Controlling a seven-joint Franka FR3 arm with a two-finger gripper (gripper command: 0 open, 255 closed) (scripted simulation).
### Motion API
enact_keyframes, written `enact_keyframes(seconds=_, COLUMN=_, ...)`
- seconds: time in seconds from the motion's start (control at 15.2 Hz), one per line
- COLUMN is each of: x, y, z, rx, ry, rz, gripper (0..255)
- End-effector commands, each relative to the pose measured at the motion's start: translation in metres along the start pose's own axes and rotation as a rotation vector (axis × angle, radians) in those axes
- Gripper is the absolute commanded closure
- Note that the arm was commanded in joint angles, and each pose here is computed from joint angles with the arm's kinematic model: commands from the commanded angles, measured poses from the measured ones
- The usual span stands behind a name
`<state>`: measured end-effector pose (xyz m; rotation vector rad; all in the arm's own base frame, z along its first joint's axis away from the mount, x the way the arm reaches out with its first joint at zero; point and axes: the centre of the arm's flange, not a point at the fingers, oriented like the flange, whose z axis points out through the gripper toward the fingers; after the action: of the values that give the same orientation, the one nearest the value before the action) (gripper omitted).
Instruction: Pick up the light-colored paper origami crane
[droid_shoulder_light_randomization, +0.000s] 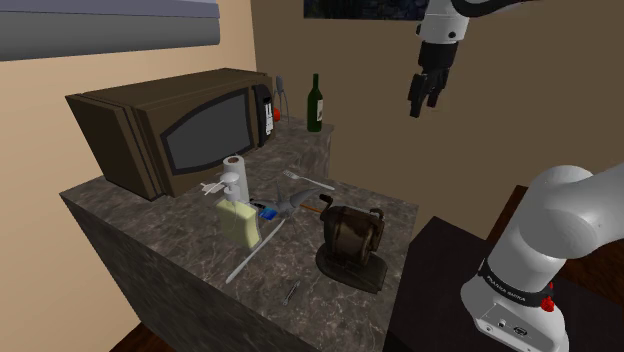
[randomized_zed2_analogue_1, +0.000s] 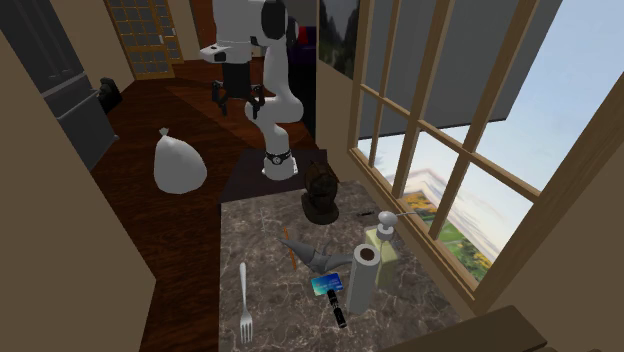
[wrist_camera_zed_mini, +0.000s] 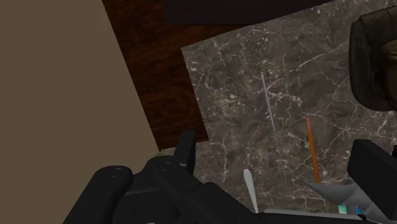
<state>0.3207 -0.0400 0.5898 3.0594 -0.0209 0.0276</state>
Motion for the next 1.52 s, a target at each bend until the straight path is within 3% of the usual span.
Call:
enact_keyframes(seconds=0.0, x=0.0, y=0.0, z=0.0, rx=0.0, ry=0.0, rz=0.0, gripper=0)
enact_keyframes(seconds=0.79, x=0.12, y=-0.068, z=0.091, rx=-0.023, ry=-0.047, rz=-0.276, gripper=0)
enact_keyframes(seconds=1.45, x=0.199, y=-0.145, z=0.172, rx=-0.042, ry=-0.086, rz=-0.506, gripper=0)
